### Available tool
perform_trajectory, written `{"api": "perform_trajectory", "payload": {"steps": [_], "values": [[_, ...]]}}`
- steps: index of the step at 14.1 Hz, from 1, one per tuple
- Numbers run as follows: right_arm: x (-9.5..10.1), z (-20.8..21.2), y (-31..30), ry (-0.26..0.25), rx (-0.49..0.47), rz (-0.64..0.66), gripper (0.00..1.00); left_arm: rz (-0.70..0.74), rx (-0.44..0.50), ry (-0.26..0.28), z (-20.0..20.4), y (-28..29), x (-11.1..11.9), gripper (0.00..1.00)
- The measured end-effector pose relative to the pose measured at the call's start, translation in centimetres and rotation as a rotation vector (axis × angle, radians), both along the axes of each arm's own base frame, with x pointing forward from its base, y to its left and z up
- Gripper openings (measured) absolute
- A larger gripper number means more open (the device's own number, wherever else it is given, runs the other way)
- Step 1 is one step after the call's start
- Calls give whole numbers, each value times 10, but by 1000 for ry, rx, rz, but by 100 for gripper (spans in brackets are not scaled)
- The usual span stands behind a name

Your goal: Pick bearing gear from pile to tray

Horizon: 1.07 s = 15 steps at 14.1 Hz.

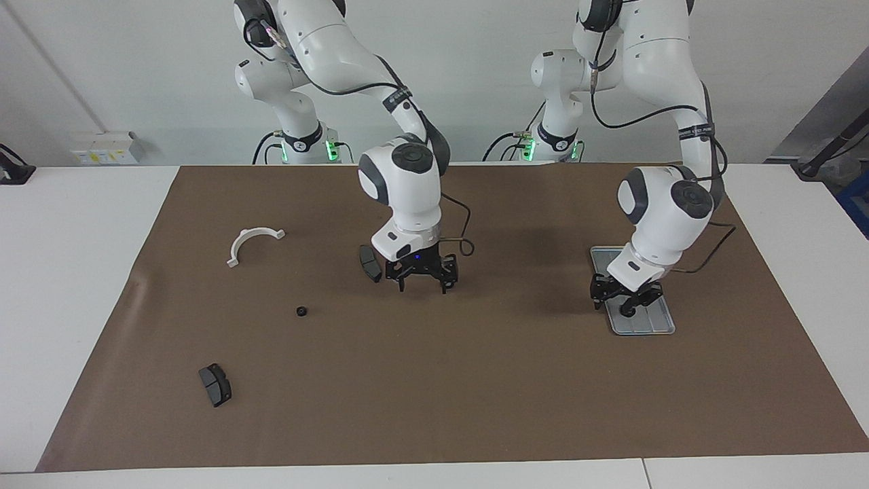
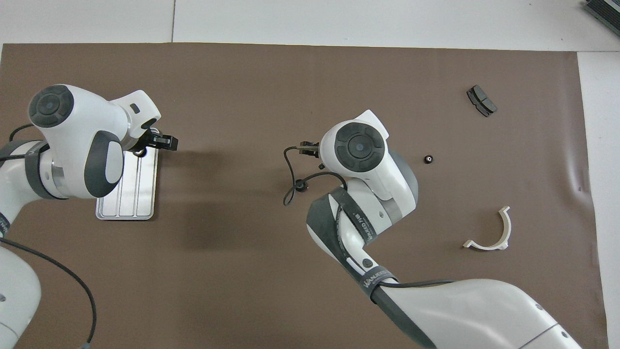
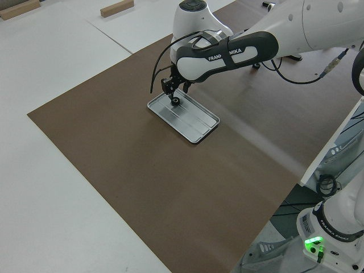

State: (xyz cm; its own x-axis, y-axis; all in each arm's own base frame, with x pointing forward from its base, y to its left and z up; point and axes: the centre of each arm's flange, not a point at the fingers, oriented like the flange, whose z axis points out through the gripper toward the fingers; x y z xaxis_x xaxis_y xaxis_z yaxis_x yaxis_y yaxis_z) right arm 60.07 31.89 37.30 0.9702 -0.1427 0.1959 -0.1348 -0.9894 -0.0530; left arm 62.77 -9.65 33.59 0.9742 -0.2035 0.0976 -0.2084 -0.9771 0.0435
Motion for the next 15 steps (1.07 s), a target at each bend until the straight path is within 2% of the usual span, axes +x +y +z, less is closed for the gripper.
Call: {"api": "perform_trajectory", "payload": {"steps": [2, 5, 8, 12, 15], "values": [[16, 17, -42, 1, -23, 27, 100, 37, -11, 2, 3, -44, -7, 65], [35, 19, -97, 6, -55, 83, 100, 87, -26, 9, 5, -112, -25, 65], [50, 9, -161, 30, -97, 177, 100, 127, -36, 24, 4, -178, -52, 57], [49, -19, -224, 94, -122, 275, 100, 153, -38, 47, -5, -243, -88, 58], [38, -46, -239, 113, -92, 331, 100, 175, -43, 50, -12, -270, -103, 58]]}}
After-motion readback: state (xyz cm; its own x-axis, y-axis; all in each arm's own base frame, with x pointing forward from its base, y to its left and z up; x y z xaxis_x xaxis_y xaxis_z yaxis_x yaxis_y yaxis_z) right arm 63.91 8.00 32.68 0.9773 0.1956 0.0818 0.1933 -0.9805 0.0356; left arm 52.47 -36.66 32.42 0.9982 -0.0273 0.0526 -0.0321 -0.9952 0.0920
